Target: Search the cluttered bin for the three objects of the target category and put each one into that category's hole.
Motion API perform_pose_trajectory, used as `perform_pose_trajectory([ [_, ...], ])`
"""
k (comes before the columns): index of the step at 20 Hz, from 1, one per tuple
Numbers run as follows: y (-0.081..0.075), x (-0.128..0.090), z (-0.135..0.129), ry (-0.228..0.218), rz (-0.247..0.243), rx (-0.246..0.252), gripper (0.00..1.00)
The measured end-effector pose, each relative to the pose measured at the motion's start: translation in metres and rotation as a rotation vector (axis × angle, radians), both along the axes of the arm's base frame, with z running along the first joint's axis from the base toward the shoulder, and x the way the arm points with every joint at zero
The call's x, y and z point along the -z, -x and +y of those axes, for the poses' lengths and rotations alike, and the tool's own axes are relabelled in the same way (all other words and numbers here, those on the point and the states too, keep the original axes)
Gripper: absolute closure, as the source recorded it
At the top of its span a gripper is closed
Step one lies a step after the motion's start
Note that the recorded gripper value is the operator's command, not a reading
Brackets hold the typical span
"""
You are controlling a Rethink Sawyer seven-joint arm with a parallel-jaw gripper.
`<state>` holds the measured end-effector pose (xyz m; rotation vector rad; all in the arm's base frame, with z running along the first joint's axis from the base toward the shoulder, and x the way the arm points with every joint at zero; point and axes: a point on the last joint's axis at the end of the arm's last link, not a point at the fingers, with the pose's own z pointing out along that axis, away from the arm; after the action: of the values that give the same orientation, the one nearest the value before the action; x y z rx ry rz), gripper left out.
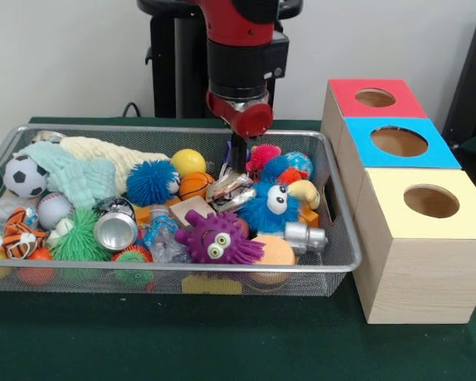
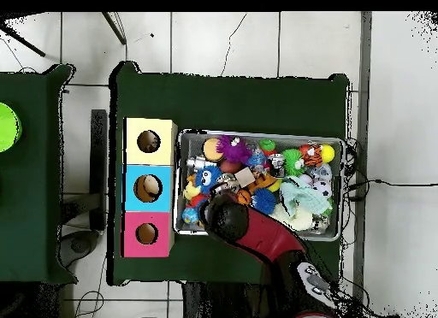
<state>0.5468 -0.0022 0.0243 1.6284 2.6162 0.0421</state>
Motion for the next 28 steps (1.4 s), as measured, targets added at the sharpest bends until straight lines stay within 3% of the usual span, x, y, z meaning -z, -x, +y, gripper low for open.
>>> perform_pose_trajectory([
  [7, 0.014, 0.014, 0.032, 0.012, 0.047, 0.056, 1.0],
  [12, 0.024, 0.007, 0.048, 0.033, 0.07, 0.059, 1.0],
  [16, 0.023, -0.002, 0.054, 0.041, 0.067, 0.069, 1.0],
  [22, 0.021, 0.0, 0.033, 0.037, 0.07, 0.124, 1.0],
  [28, 0.028, 0.014, 0.003, 0.039, 0.095, 0.18, 1.0],
])
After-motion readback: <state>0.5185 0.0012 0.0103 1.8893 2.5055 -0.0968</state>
